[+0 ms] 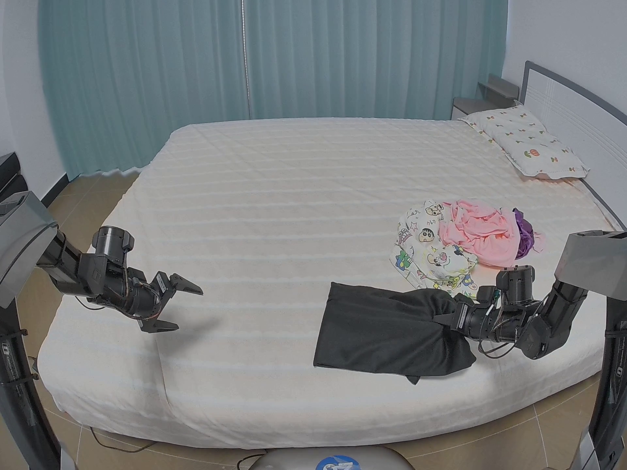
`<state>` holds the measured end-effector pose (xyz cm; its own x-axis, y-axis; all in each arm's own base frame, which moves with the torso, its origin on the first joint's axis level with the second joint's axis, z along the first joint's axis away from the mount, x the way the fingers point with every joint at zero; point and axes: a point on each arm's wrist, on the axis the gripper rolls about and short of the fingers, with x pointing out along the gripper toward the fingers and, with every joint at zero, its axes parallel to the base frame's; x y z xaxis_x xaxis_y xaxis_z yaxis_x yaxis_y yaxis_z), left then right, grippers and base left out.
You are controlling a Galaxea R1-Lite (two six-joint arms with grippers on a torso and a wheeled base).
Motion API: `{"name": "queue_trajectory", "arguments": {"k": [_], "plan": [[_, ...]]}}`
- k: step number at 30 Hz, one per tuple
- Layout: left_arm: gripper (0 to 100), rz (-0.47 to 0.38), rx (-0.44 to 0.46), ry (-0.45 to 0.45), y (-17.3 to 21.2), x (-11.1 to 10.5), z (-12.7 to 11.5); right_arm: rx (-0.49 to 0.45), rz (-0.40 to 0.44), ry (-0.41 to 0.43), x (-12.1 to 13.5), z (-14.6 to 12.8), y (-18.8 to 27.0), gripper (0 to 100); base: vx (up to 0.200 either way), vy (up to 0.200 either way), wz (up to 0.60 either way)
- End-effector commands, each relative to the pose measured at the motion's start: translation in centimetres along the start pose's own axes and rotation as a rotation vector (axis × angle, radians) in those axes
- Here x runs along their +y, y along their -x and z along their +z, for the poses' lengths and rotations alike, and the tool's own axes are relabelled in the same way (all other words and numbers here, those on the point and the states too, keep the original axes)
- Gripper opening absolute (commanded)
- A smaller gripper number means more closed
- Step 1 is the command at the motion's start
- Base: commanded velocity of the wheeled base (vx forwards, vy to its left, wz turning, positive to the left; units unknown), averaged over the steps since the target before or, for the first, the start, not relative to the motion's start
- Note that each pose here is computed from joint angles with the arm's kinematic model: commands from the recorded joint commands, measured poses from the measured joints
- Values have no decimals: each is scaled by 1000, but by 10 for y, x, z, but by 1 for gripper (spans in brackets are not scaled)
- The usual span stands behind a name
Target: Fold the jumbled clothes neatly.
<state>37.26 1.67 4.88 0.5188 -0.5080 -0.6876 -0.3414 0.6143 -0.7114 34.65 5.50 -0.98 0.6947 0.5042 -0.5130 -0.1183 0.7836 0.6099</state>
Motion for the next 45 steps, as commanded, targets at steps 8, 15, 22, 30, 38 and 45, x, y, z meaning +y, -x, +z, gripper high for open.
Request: {"name": "queue_trajectory", "arguments": {"k": [8, 15, 22, 30, 38, 45], "plan": [[100, -1, -2, -3, -1, -1, 1, -65, -12, -6, -12, 17, 2, 0, 0, 0, 0], [100, -1, 2, -3, -2, -2, 0, -88, -25, -14, -20, 24, 6, 0, 0, -86, 0], [100, -1, 2, -3, -2, -2, 0, -115, -13, 5, -16, 34, 4, 0, 0, -200, 0], [100, -1, 2, -3, -2, -2, 0, -136, -13, 11, -19, 40, 4, 0, 0, -200, 0], [100, 0, 3, -3, -3, -1, 0, -179, -16, 12, -24, 53, 6, 0, 0, -200, 0], [100, 0, 3, -4, -3, -1, 0, -193, -28, 6, -31, 57, 8, 0, 0, -200, 0]]}}
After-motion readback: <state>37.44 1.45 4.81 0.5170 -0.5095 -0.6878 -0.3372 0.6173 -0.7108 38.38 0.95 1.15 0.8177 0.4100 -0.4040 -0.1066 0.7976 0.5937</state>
